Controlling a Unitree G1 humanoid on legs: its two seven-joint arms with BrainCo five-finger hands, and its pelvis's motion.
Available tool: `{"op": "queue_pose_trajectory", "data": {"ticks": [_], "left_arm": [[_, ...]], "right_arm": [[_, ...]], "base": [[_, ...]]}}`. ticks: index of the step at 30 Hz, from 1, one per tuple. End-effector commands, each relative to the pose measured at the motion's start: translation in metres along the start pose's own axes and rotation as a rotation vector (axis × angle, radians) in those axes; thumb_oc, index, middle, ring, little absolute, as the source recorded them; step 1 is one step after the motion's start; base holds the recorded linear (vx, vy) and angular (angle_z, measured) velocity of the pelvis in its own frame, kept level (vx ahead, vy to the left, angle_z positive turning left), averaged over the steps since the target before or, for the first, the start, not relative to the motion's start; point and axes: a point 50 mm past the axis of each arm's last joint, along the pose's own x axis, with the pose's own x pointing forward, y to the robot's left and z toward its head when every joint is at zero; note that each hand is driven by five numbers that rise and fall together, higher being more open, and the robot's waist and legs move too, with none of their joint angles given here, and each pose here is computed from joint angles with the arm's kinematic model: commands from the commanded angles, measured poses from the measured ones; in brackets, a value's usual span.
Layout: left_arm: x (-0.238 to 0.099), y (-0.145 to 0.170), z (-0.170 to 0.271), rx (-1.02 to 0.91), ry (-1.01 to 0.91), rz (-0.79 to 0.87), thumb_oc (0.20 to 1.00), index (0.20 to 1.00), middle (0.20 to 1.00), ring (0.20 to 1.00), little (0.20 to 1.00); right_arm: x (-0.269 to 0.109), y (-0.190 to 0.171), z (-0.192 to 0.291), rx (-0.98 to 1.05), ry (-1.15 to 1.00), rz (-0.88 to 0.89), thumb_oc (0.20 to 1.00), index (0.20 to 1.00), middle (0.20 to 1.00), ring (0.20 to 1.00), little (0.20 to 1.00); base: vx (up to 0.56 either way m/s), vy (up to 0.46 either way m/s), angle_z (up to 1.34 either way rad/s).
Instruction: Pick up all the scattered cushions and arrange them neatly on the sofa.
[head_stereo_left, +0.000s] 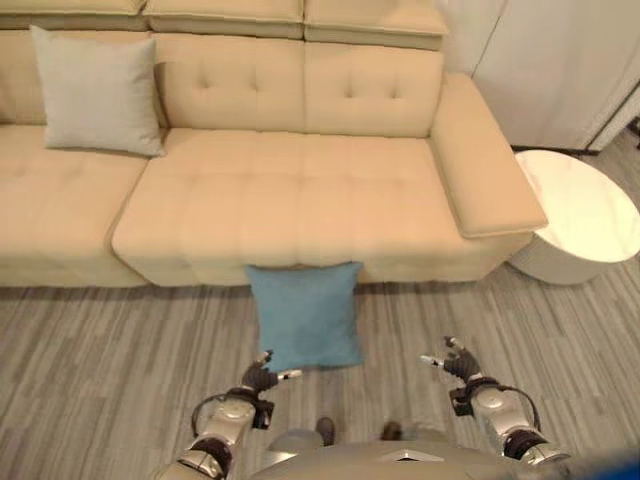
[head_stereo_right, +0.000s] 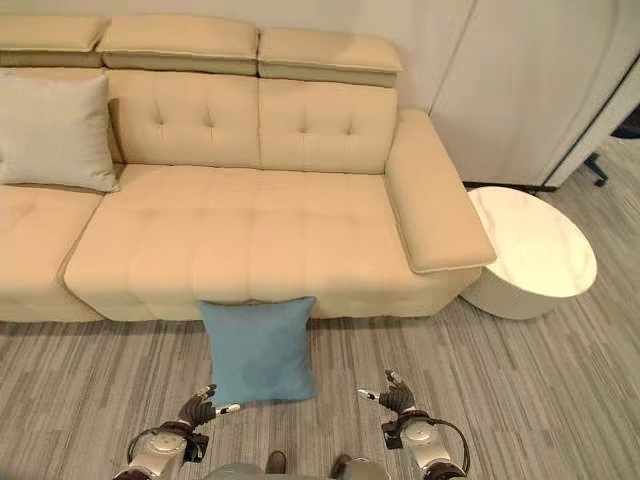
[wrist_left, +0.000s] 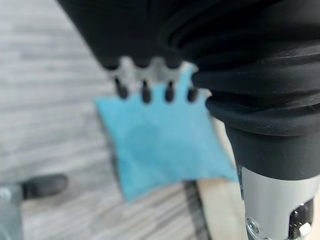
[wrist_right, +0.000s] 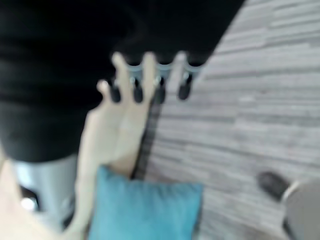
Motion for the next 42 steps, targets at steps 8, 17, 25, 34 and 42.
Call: {"op": "queue_pose_trajectory", "data": {"ticks": [8, 17, 25, 34, 42], "left_arm": [[0.001, -0.02, 0.005, 0.009, -0.019, -0.057, 1.0, 1.0, 1.0, 1.0, 1.0], [0.0, -0.013, 0.0, 0.009, -0.004, -0.039, 1.0, 1.0, 1.0, 1.0, 1.0], [0.0, -0.004, -0.004, 0.026, 0.014, -0.022, 1.0, 1.0, 1.0, 1.0, 1.0], [-0.001, 0.004, -0.01, 0.021, 0.034, -0.001, 1.0, 1.0, 1.0, 1.0, 1.0], [-0.001, 0.011, -0.009, -0.008, 0.038, 0.031, 1.0, 1.0, 1.0, 1.0, 1.0]], "right_arm": [[0.001, -0.028, 0.009, 0.022, -0.059, -0.074, 1.0, 1.0, 1.0, 1.0, 1.0], [0.002, -0.023, 0.01, 0.017, -0.057, -0.059, 1.0, 1.0, 1.0, 1.0, 1.0], [0.001, -0.009, 0.004, 0.027, -0.024, -0.021, 1.0, 1.0, 1.0, 1.0, 1.0], [0.002, -0.001, 0.008, 0.007, -0.032, 0.013, 1.0, 1.0, 1.0, 1.0, 1.0], [0.003, -0.003, 0.011, 0.018, -0.048, 0.015, 1.0, 1.0, 1.0, 1.0, 1.0]], "base": [[0.02, -0.062, 0.85], [0.06, 0.065, 0.26], [0.11, 0.235, 0.0], [0.05, 0.208, -0.23], [0.09, -0.014, 0.3]]}}
